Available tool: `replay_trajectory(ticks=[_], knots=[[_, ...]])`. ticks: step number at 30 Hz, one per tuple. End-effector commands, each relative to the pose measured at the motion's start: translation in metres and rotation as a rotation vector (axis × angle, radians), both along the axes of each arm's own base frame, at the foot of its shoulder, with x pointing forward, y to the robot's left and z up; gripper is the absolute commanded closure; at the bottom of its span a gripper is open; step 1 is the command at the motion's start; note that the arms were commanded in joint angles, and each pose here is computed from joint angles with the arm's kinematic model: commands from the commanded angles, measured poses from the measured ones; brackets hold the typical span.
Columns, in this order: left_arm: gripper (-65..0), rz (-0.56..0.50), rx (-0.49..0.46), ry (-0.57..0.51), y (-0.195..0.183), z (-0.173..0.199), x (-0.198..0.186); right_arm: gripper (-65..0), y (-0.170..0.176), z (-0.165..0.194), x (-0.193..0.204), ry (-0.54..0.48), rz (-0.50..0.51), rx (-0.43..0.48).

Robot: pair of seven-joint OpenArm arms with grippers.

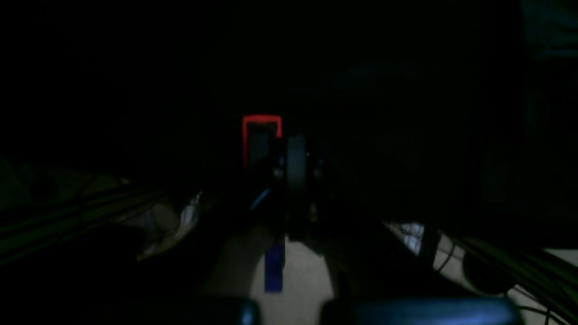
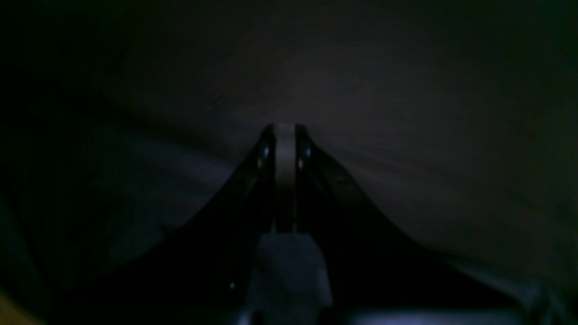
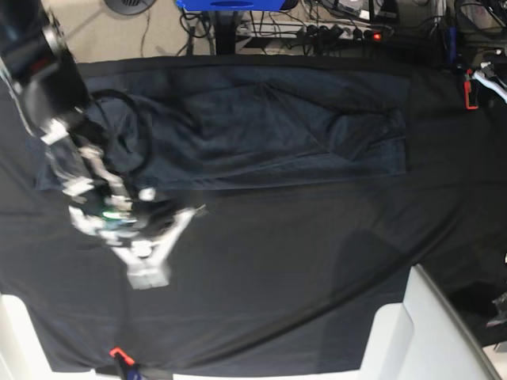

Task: Fold the T-shirt properly
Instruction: 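Grasp the shirt's two side corners with the left and right grippers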

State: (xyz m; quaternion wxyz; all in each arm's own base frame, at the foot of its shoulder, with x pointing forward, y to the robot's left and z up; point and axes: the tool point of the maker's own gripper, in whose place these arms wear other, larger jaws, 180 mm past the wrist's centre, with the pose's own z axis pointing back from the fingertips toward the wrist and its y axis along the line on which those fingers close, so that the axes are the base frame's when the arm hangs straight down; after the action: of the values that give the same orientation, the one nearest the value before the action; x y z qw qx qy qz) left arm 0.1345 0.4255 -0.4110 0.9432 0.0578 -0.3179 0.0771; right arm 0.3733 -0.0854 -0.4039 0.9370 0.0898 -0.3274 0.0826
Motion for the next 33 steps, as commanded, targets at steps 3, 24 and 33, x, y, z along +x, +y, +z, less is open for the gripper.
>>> replay_trajectory(ticks=[3,24,33], knots=[[0.0,-0.066,0.014,-0.019,-0.006,0.008,0.016,0.0,-0.059,0.033,-0.009,-0.121,-0.19,0.062],[-65.0,-0.219,-0.498,-0.186,-0.152,-0.017,0.106,0.0,-0.137,-0.03,-0.131,-0.028,-0.368,0.012],[-65.0,-0.145,-0.538,-0.142,-0.143,-0.04,0.097,0.0,-0.138,-0.03,-0.132,-0.026,-0.369,0.01]])
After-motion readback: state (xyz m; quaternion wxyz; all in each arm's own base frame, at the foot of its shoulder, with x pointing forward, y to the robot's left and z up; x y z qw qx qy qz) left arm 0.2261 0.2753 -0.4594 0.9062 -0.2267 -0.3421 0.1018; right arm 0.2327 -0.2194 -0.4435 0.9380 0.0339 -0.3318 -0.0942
